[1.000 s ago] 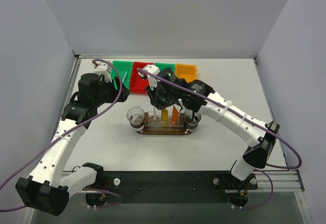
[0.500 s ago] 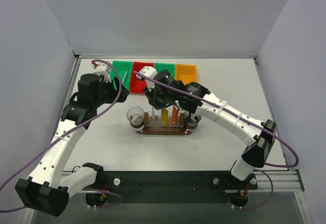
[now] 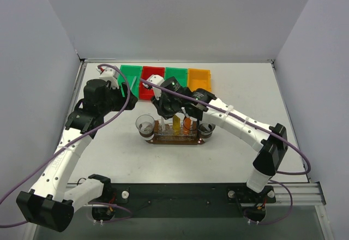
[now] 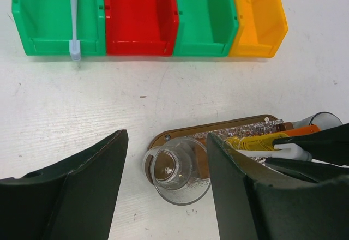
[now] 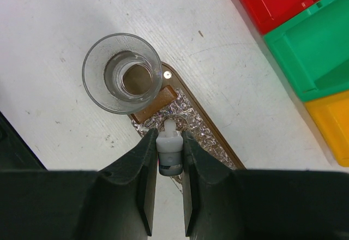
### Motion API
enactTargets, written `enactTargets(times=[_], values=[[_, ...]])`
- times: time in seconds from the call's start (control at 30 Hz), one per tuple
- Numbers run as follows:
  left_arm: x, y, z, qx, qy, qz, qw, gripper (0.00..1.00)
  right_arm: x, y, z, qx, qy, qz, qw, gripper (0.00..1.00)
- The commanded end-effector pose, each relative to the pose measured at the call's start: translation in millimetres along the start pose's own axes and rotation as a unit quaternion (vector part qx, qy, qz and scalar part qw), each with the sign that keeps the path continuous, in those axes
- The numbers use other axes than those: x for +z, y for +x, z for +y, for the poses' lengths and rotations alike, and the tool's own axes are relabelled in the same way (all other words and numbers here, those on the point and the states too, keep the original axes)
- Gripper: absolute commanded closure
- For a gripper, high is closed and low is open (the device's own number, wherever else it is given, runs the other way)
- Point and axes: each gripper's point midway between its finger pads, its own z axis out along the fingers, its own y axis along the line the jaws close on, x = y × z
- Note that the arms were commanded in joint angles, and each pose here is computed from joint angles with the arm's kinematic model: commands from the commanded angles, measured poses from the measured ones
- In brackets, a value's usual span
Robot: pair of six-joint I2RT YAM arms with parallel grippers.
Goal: Prepare toiletry sets of a toothbrush and toothpaste on the tray
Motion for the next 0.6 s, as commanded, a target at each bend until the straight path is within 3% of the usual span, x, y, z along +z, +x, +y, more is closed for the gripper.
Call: enactTargets(times=[0.0,0.57], values=[[-4,-18,-3,0.003,0.001,-0.023,1.000,0.30,7,0,-1,0.000,-0.011,-0.001,1.000,1.00],[-2,-18,-3,0.002,0.001,-0.023,1.000,0.30,18,8,-2,-0.001,-0.016,0.015,1.000,1.00]])
